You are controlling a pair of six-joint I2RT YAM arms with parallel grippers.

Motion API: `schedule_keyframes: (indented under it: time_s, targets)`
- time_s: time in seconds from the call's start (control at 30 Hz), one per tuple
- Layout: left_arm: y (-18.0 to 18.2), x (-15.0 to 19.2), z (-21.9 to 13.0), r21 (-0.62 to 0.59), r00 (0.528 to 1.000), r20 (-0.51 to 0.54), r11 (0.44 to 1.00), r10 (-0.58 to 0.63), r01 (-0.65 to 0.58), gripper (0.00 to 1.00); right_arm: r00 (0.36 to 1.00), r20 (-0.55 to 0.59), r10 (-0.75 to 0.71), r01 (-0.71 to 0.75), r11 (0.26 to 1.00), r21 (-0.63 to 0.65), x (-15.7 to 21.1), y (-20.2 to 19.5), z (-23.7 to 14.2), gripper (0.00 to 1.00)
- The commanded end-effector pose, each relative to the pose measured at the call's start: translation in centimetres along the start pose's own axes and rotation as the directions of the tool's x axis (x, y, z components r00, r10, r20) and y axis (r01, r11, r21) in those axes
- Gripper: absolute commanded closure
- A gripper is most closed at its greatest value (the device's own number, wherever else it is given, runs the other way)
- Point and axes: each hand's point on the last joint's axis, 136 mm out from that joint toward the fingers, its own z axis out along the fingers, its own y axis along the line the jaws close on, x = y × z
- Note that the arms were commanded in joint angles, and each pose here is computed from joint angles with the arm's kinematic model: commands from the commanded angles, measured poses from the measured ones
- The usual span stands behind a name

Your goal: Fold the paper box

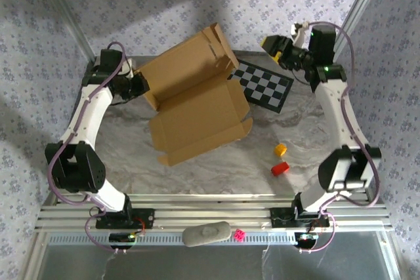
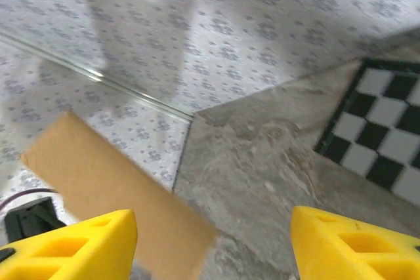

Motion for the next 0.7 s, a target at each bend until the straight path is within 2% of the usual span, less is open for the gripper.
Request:
schedule_keyframes:
  time_s: [0.0,0.17,0.33,0.5,0.67]
  targets:
    - [-1.4,0.1,-0.3,0.067,0.998,-0.031,0.996,0.061,-0.059,1.0,0.985,-0.164,-0.051,0.025,0.987,-0.158,1.4,0.9,3.4,0.32]
    - [-1.2,0.8,0.5,0.08,0.996,-0.072,0.996,0.053,-0.047,1.0,0.946,-0.301,-0.119,0.031,0.959,-0.281,4.0,4.4,6.8,0.28]
    - [-1.0,1.0,0.8,0.075,0.995,-0.085,0.996,0.053,-0.047,1.0,0.941,-0.31,-0.136,0.034,0.949,-0.315,5.0,6.1,7.2,0.28]
    - [-0.9,0.9,1.0,0.069,0.995,-0.091,0.997,0.05,-0.044,1.0,0.933,-0.324,-0.154,0.041,0.943,-0.329,6.2,7.1,7.1,0.28]
    - [-1.2,0.5,0.8,0.076,0.995,-0.085,0.996,0.053,-0.047,1.0,0.921,-0.34,-0.189,0.104,0.962,-0.253,7.5,6.2,7.5,0.29]
